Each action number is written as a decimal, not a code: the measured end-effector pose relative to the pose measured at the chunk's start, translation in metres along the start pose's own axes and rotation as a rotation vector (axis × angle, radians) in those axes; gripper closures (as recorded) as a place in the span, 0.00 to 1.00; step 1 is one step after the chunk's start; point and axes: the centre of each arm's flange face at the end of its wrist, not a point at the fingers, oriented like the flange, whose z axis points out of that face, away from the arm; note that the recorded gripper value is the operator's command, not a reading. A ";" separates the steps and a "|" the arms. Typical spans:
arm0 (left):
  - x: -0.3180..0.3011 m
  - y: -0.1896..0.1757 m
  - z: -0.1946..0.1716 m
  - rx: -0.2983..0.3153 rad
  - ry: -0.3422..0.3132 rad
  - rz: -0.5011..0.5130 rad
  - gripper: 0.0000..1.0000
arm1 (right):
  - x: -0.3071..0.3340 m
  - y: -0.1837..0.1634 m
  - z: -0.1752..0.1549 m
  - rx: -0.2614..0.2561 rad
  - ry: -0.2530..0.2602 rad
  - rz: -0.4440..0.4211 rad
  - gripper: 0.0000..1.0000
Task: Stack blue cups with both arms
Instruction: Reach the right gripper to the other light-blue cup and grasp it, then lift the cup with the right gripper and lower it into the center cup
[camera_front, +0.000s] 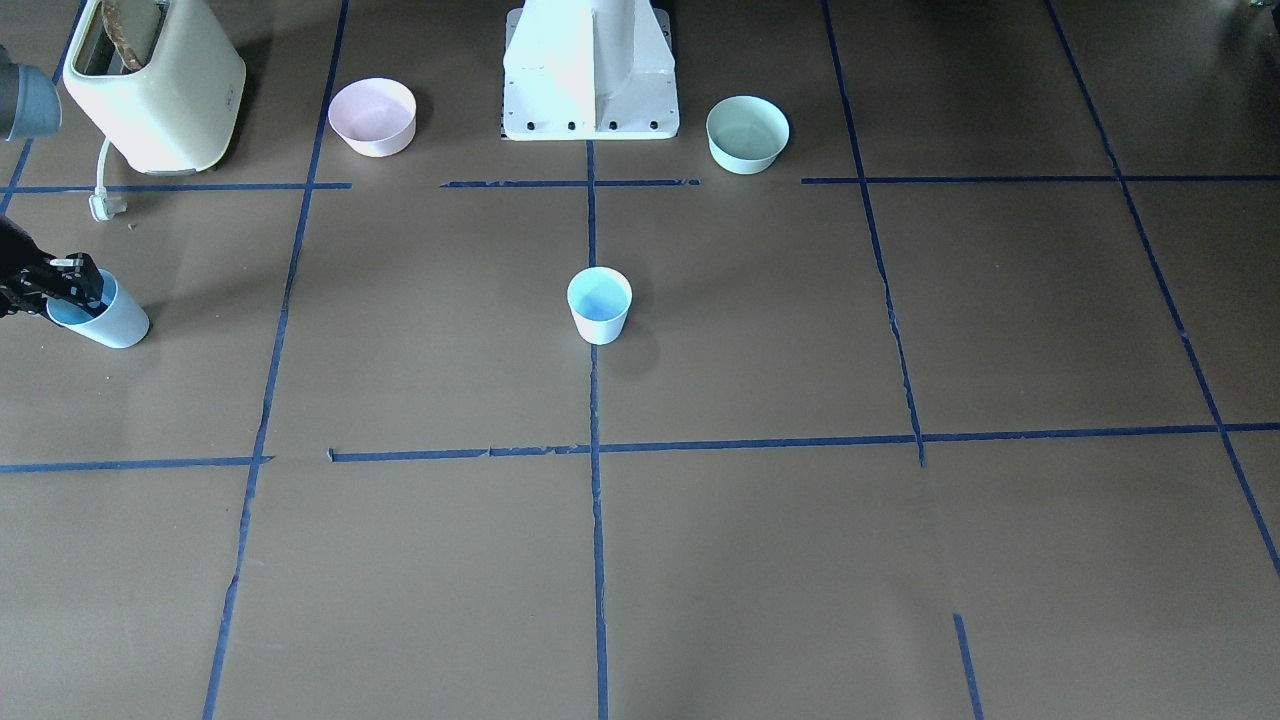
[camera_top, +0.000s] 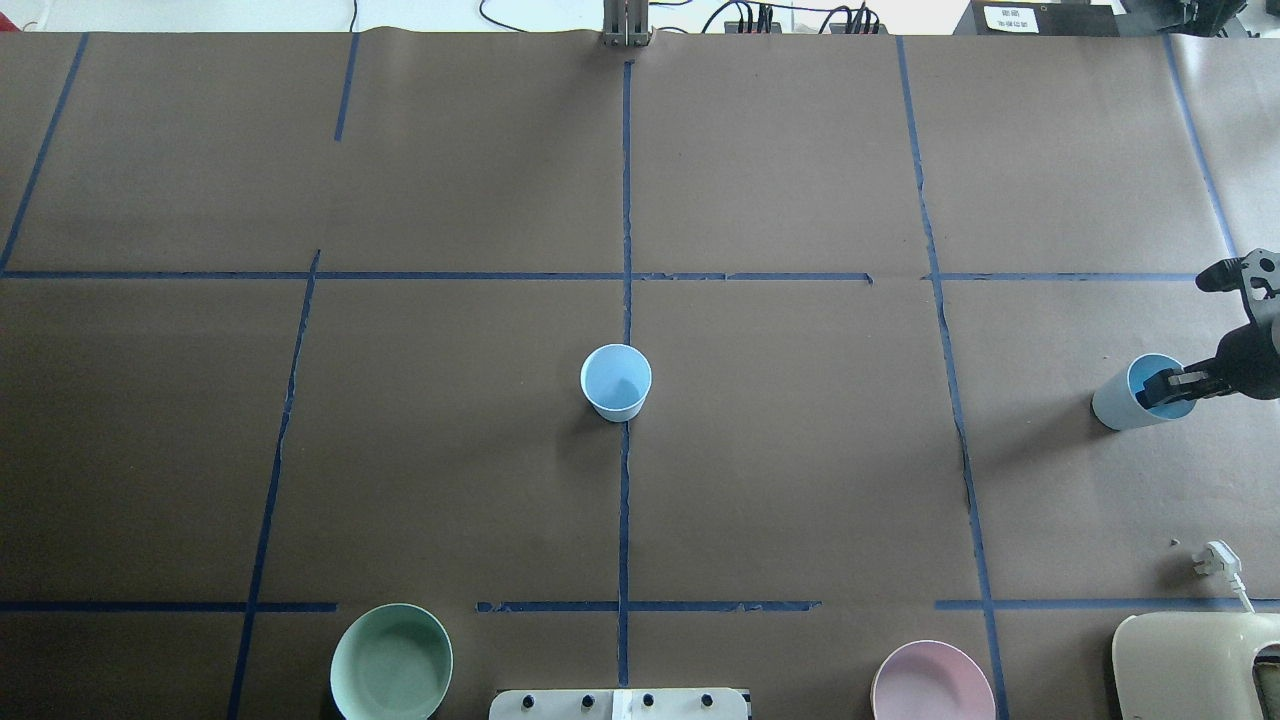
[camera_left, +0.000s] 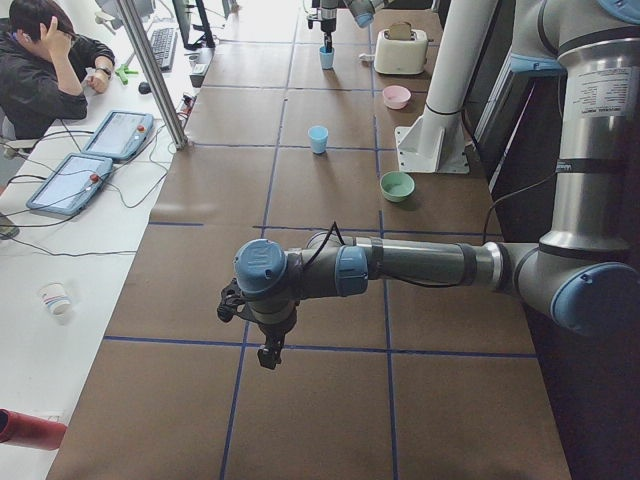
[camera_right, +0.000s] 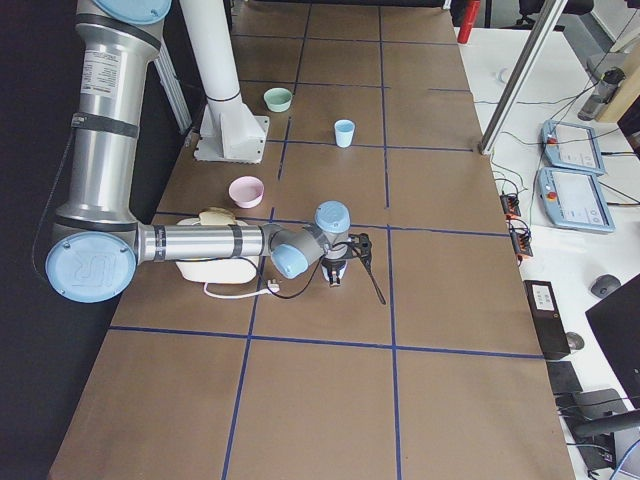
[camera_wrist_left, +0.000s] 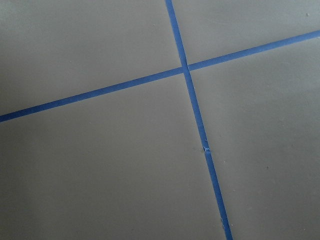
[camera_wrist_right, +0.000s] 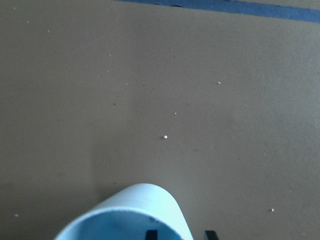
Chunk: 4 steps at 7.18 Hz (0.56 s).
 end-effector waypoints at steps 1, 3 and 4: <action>0.000 0.000 0.000 0.000 0.000 0.000 0.00 | -0.005 -0.001 -0.005 0.004 -0.008 -0.003 1.00; 0.001 0.000 0.000 0.000 0.000 0.001 0.00 | -0.023 -0.007 -0.021 0.007 -0.015 -0.002 1.00; 0.002 -0.001 -0.002 0.003 -0.001 -0.001 0.00 | -0.054 -0.021 -0.042 -0.001 -0.009 0.019 1.00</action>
